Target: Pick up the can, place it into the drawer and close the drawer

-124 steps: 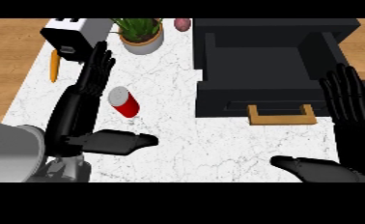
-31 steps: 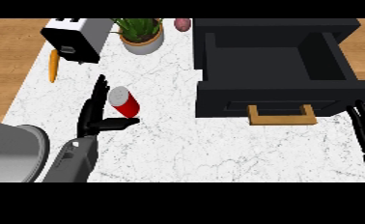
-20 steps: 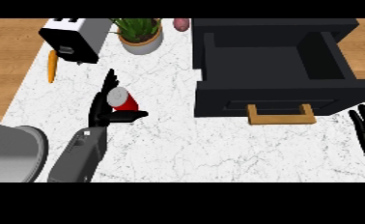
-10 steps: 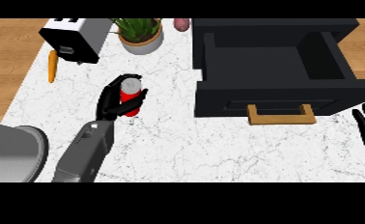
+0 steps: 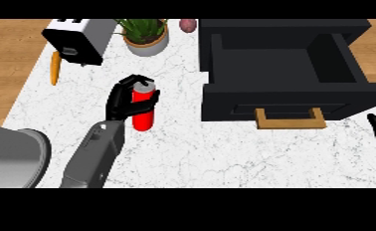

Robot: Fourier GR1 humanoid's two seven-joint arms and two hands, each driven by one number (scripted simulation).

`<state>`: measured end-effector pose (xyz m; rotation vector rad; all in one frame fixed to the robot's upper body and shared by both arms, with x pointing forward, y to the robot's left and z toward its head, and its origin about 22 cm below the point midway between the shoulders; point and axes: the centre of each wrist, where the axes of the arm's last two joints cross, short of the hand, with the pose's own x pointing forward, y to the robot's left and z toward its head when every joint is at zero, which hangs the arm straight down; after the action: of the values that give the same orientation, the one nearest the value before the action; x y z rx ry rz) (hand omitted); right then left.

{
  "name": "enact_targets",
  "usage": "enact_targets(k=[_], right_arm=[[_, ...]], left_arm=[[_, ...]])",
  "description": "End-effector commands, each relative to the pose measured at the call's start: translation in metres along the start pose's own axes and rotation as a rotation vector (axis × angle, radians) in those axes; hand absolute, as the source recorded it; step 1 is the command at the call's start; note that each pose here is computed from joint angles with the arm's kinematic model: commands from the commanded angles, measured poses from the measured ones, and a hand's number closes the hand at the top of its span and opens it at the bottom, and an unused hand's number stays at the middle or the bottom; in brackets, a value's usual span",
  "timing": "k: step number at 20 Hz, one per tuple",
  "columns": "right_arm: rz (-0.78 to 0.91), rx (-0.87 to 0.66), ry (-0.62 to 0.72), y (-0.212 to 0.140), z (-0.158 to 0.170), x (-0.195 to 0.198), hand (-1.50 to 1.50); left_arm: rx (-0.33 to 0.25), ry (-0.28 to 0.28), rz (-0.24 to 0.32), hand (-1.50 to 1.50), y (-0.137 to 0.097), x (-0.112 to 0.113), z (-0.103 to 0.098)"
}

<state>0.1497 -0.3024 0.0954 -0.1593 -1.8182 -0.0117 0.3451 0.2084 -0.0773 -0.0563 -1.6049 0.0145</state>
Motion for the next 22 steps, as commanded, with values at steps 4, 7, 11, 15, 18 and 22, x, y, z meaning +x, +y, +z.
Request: enact_targets(k=[4,7,11,15,18,22], right_arm=[[0.002,-0.02,0.002,-0.015,0.008,0.003,-1.5],[0.007,-0.041,0.018,0.008,0.007,-0.001,-1.5],[0.013,-0.028,0.001,0.001,0.024,0.008,-1.5],[0.001,-0.02,-0.01,-0.015,0.008,0.004,-1.5],[0.007,-0.024,-0.007,0.0,0.024,0.009,-1.5],[-0.012,-0.052,-0.026,0.003,0.009,0.017,-1.5]], left_arm=[[0.115,-0.029,-0.003,1.5,0.042,-0.003,0.034],[0.119,-0.067,0.006,1.5,0.067,0.032,0.036],[0.087,-0.082,-0.001,1.5,0.035,0.056,0.043],[0.041,-0.116,-0.039,1.5,0.028,0.091,0.021],[0.011,-0.14,-0.033,1.5,0.011,0.106,0.012],[-0.018,-0.173,-0.041,1.5,-0.044,0.148,0.014]])
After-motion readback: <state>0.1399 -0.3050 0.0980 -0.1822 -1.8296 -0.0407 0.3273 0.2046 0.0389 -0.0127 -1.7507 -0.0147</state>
